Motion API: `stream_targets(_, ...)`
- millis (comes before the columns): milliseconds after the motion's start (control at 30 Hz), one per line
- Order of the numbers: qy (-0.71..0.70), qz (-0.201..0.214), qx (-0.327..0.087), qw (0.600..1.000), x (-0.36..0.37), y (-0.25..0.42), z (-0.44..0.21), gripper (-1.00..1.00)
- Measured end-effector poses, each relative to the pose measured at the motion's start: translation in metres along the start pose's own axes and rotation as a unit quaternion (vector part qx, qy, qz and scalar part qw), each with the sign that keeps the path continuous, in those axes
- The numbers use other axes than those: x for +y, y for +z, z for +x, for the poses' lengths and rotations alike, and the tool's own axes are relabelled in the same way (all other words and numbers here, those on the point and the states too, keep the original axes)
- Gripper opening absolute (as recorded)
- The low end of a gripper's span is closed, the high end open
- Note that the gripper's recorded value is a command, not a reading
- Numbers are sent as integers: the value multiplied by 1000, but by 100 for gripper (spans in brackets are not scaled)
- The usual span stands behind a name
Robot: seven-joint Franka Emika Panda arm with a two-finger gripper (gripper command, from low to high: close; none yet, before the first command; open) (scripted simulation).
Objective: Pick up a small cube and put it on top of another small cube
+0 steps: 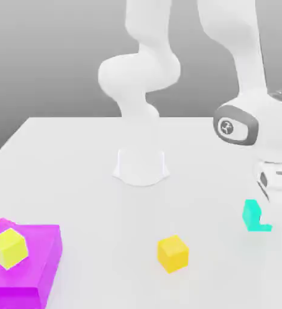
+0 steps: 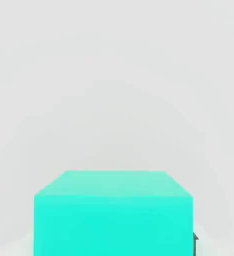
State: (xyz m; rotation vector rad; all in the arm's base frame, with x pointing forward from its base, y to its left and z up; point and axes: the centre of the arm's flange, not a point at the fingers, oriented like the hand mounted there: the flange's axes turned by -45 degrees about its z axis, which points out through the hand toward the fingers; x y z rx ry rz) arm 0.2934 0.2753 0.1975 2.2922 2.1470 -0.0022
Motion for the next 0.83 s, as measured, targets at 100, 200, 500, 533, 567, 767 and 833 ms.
stream_targets(100,113,0,0,994,30,-13,-36,-100)
stream_targets(200,228,0,0,974,53,-23,-73,-100)
stream_targets(500,539,0,1,843,92,-51,-186,-100)
stream_targets(533,554,1,1,833,94,-47,-192,-100)
stream_targets(567,562,1,1,827,95,-40,-195,-100)
stream_targets(767,570,1,1,822,95,7,-199,100)
stream_targets(833,570,1,1,822,95,7,-199,100)
